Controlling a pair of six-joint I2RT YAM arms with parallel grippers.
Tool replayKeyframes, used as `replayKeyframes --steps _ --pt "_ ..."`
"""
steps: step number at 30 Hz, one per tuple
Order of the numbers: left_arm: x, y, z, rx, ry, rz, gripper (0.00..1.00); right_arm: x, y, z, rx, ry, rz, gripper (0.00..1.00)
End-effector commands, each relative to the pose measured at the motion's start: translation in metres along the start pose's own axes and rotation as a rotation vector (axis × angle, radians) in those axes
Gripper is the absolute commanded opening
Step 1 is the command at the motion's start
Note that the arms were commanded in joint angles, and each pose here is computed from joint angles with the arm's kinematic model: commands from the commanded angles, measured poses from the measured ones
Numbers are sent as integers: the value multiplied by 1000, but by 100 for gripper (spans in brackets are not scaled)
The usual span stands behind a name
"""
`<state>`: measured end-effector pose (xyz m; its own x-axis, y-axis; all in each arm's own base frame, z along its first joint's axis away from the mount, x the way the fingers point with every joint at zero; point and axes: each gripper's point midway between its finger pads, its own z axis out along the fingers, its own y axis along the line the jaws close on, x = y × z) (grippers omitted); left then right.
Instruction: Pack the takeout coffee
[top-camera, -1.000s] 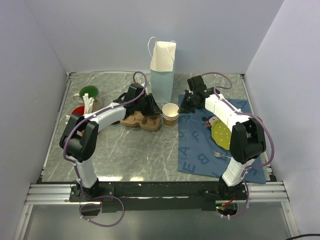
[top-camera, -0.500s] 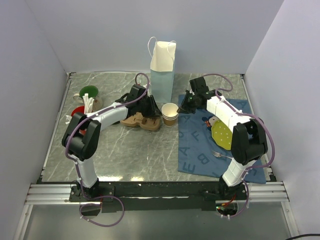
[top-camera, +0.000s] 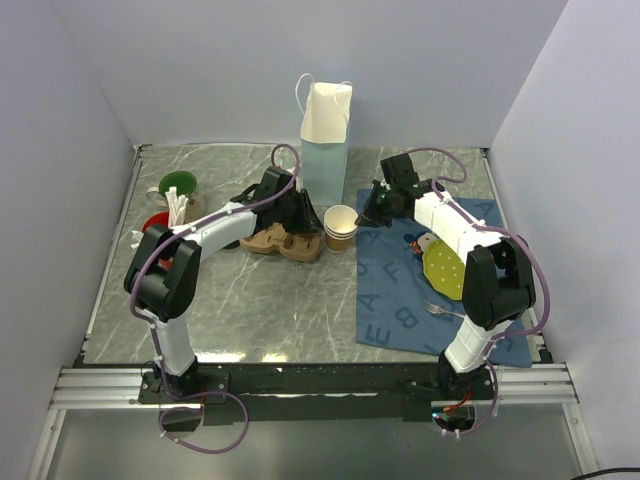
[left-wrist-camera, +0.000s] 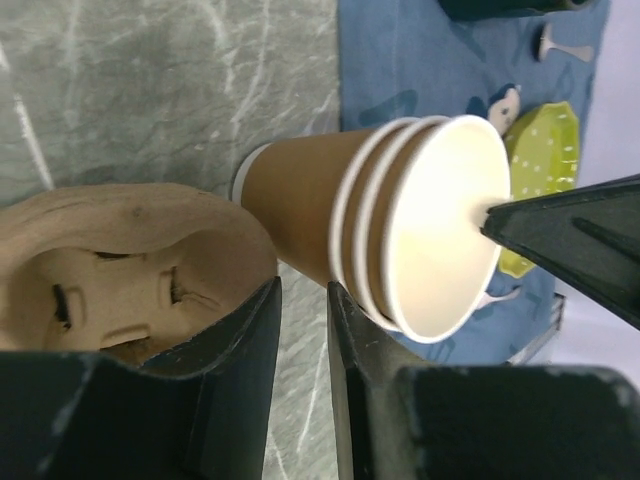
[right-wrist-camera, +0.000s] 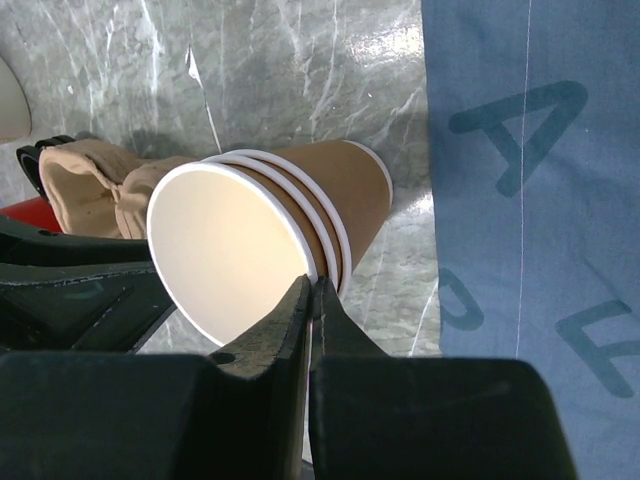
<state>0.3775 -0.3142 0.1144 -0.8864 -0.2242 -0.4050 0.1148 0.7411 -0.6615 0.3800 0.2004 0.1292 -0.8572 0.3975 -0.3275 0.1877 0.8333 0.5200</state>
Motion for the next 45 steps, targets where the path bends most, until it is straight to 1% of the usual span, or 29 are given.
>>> replayKeyframes --steps 1,5,10,13,31,37,45 --pt "-28 -23 -21 -5 -89 83 31 -12 19 -21 -60 -50 -17 0" --pt "-35 -25 -28 -20 -113 104 33 -13 19 -21 -59 -49 -15 0" --pt "-30 -40 -32 75 -109 102 33 -12 17 -19 -53 -47 -6 0" --pt "-24 -38 -31 83 -97 94 33 -10 17 -19 -51 -44 -6 0" --pt "-14 -23 -12 34 -67 76 30 -10 17 -19 -56 -41 -4 0" --pt "-18 -25 -17 29 -83 81 31 -11 17 -19 -52 -41 -6 0" --pt "-27 -35 -34 20 -115 69 31 -10 14 -18 -38 -40 -8 0"
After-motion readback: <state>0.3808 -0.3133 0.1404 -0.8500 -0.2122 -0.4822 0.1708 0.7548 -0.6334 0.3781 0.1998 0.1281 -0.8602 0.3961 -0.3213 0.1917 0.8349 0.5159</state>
